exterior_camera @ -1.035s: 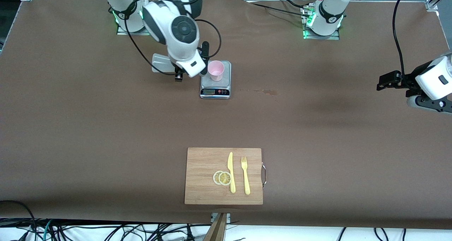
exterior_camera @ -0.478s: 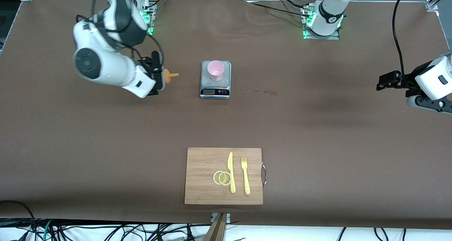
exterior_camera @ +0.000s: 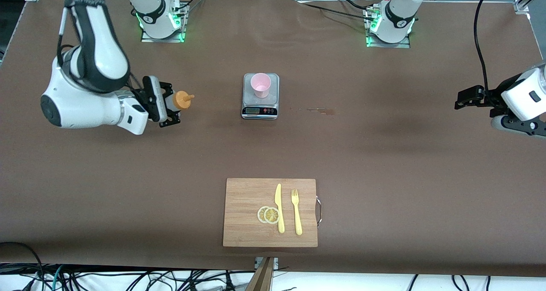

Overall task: Add sauce to pink cup with both arms
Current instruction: 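Lift the bottle away from the cup with the right gripper, then lower the bottle upright onto the table and open the right gripper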

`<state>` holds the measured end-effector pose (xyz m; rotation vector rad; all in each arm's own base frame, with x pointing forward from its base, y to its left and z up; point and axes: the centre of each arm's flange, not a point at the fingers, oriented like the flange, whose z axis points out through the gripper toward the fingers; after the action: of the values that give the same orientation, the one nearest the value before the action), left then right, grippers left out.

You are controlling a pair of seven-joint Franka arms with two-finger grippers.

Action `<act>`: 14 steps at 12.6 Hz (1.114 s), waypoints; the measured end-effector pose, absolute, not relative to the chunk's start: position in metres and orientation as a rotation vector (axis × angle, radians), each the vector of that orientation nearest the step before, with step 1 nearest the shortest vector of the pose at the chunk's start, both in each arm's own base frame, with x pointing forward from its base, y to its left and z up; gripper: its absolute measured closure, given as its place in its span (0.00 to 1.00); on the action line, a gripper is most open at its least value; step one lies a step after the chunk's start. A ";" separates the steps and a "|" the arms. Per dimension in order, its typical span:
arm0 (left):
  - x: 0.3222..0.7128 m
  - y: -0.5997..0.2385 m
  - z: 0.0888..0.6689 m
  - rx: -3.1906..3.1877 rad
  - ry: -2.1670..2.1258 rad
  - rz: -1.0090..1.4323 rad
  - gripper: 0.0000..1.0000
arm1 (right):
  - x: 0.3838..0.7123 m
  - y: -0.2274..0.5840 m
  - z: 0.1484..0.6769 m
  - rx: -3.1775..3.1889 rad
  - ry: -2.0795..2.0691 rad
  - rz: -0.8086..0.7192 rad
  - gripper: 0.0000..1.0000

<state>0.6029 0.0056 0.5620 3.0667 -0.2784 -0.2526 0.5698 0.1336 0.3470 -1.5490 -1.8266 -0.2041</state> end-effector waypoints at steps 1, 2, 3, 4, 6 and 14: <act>0.603 0.006 0.562 3.067 -0.278 -0.253 0.00 | 0.570 0.123 0.330 -1.489 -1.796 -0.264 0.67; 0.603 0.006 0.562 3.067 -0.278 -0.252 0.00 | 0.570 0.115 0.311 -1.430 -1.768 -0.323 0.67; 0.603 0.006 0.562 3.067 -0.278 -0.252 0.00 | 0.570 0.108 0.292 -1.375 -1.743 -0.382 0.67; 0.603 0.006 0.562 3.067 -0.278 -0.253 0.00 | 0.568 0.103 0.269 -1.324 -1.712 -0.436 0.67; 0.603 0.006 0.562 3.067 -0.278 -0.252 0.00 | 0.558 0.097 0.219 -1.246 -1.605 -0.526 0.66; 0.603 0.006 0.561 3.067 -0.278 -0.254 0.00 | 0.523 0.096 0.118 -1.101 -1.352 -0.684 0.60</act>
<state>0.6032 0.0056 0.5614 3.0667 -0.2784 -0.2538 0.5231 0.0963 0.1182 -1.1005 -1.3523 -0.6838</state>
